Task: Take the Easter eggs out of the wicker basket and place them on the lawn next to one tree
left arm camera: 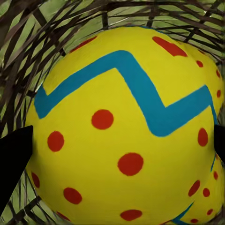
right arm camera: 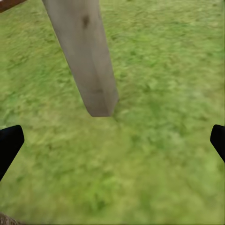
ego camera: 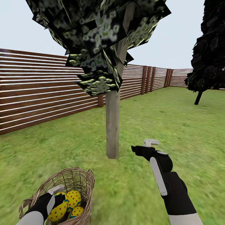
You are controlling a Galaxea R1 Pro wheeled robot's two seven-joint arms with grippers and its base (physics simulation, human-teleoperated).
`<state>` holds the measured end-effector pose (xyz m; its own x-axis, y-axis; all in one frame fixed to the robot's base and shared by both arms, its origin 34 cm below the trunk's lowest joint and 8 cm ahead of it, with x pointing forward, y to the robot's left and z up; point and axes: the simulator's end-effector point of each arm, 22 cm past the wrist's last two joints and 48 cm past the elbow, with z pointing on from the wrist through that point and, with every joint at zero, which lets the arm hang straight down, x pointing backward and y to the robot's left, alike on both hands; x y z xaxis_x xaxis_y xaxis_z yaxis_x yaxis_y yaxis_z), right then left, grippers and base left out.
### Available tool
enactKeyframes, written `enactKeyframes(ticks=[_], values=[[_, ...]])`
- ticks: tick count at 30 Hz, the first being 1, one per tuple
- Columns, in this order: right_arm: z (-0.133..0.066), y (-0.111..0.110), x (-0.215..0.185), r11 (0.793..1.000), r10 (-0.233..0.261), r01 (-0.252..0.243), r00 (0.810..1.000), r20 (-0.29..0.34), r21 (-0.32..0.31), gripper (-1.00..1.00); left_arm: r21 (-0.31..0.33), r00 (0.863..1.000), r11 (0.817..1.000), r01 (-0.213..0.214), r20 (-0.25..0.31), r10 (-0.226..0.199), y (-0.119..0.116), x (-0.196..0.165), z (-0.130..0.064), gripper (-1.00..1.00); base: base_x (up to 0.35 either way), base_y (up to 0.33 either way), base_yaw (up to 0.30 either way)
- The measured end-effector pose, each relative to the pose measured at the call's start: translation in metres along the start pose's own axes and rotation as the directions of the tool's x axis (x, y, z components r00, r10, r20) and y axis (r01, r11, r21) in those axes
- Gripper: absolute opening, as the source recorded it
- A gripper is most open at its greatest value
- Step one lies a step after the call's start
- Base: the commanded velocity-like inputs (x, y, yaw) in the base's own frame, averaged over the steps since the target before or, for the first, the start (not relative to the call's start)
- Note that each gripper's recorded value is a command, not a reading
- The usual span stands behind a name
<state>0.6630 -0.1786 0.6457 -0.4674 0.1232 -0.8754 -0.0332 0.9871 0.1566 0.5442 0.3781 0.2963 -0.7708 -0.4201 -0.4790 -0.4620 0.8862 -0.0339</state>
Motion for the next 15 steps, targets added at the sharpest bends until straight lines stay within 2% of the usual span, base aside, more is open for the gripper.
enactKeyframes(ticks=[11,15], values=[[-0.018,0.004,-0.020,1.000,-0.004,0.005,0.999,0.044,-0.005,1.00,0.020,1.000,1.000,0.006,0.027,-0.007,-0.005,-0.015,-0.015,-1.00,0.000,0.000,0.000],[-0.020,0.006,-0.029,1.000,-0.005,0.005,0.999,0.042,-0.005,1.00,0.020,1.000,1.000,0.005,0.007,-0.005,-0.007,-0.017,-0.022,-1.00,0.000,0.000,0.000]])
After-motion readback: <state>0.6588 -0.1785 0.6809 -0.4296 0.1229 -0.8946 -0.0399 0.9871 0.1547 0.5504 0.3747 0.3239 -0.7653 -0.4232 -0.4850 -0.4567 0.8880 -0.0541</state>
